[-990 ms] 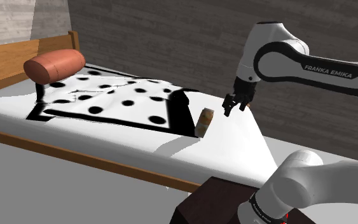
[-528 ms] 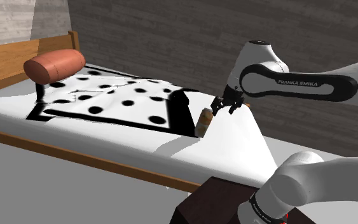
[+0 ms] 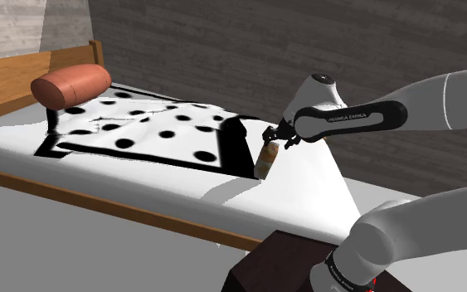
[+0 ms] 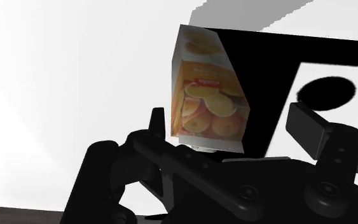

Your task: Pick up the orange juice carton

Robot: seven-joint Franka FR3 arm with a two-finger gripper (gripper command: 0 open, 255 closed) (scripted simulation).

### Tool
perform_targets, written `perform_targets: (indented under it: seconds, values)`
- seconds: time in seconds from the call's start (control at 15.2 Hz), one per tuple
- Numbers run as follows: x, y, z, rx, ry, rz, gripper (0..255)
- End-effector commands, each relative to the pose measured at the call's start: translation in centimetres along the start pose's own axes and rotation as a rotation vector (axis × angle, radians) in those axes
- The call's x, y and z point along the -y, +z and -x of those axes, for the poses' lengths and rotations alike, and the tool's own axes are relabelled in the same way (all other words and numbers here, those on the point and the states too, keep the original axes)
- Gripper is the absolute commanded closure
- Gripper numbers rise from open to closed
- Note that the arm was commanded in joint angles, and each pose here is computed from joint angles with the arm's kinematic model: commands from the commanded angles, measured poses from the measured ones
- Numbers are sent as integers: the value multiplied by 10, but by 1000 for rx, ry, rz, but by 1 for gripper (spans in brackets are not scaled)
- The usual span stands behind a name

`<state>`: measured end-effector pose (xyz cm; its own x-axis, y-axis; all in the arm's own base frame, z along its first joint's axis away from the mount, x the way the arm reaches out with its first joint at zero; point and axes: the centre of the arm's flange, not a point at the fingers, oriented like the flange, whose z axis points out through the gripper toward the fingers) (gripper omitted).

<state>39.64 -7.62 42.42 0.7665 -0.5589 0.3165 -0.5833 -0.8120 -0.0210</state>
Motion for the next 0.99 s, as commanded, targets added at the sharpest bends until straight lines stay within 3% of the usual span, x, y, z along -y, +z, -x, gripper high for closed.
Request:
perform_targets:
  seconds: [0.0, 0.66, 0.73, 0.92]
  values:
    - [-2, 19, -11, -45, 65, -16, 0]
    - [-4, 59, 1, -48, 70, -17, 0]
    - [-4, 59, 1, -48, 70, -17, 255]
    - [-5, 59, 1, -48, 70, -17, 255]
